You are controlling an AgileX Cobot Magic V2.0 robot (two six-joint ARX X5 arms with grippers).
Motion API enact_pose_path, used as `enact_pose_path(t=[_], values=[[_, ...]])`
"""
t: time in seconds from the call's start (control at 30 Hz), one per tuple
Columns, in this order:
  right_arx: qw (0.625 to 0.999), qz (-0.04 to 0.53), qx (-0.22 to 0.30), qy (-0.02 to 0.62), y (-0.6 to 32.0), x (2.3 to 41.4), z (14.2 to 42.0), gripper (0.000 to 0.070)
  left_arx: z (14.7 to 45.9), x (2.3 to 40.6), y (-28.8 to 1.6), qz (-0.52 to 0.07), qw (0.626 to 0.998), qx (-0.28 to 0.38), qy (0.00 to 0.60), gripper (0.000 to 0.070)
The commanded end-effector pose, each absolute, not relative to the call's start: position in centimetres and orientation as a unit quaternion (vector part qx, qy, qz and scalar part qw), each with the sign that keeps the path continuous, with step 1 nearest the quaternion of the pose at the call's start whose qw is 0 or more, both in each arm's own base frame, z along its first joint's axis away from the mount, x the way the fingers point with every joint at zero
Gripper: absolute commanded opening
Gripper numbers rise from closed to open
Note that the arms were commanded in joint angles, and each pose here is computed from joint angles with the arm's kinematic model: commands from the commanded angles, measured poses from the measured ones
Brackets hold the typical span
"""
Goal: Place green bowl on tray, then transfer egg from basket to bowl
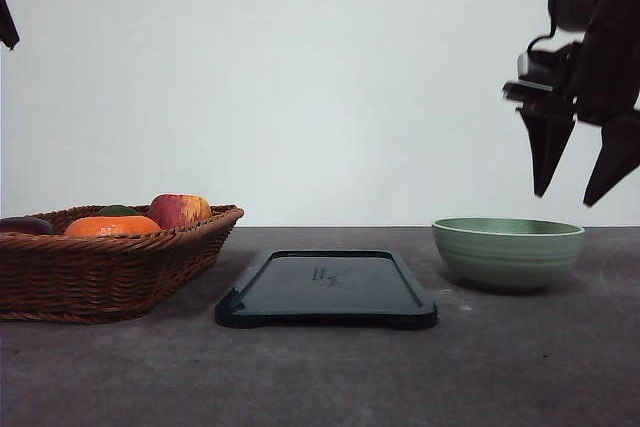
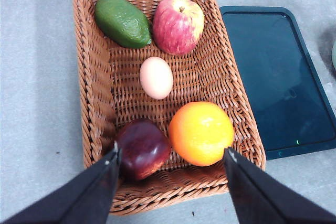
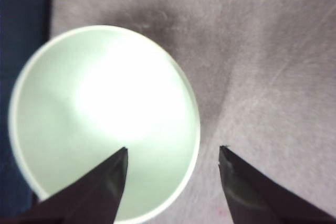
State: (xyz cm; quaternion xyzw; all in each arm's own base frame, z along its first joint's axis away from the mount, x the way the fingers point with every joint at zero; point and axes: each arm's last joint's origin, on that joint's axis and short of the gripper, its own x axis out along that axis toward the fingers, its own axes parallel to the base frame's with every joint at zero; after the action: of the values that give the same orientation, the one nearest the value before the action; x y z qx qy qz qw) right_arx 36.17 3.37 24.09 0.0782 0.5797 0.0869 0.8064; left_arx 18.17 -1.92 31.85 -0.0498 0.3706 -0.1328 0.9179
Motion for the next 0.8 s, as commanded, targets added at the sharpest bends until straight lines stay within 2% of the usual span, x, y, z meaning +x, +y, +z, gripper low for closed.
enact_pose_path(t=[0.0,0.07,0.13,0.27,0.33,0.37,0.57,0.77], values=[[0.803,0.090,0.071,0.585,3.4,37.0,23.4,0.0331,32.7,18.4,-2.0,-0.137,0.924,-0.047,0.355,0.0396],[0.795,0.089,0.070,0.596,3.4,37.3,22.6,0.0324,32.7,18.4,-2.0,-0.137,0.924,-0.047,0.355,0.0396],[0.788,0.087,0.069,0.606,3.4,37.4,21.9,0.0275,32.7,18.4,-2.0,-0.137,0.924,-0.047,0.355,0.0396],[0.784,0.085,0.068,0.612,3.4,37.7,21.2,0.0147,32.7,18.4,-2.0,-0.137,0.924,-0.047,0.355,0.0396],[0.787,0.083,0.064,0.608,3.4,37.8,21.2,0.0032,32.7,18.4,-2.0,-0.137,0.924,-0.047,0.355,0.0396],[0.788,0.081,0.062,0.607,3.4,37.8,21.3,0.0001,32.7,18.4,-2.0,-0.137,0.924,-0.047,0.355,0.0396],[0.782,0.081,0.057,0.615,3.4,37.8,22.6,0.0000,32.7,18.4,-2.0,-0.137,0.924,-0.047,0.355,0.0395],[0.786,0.098,0.043,0.608,4.4,38.1,26.3,0.0000,32.7,18.4,-2.0,-0.137,0.924,-0.047,0.355,0.0391]])
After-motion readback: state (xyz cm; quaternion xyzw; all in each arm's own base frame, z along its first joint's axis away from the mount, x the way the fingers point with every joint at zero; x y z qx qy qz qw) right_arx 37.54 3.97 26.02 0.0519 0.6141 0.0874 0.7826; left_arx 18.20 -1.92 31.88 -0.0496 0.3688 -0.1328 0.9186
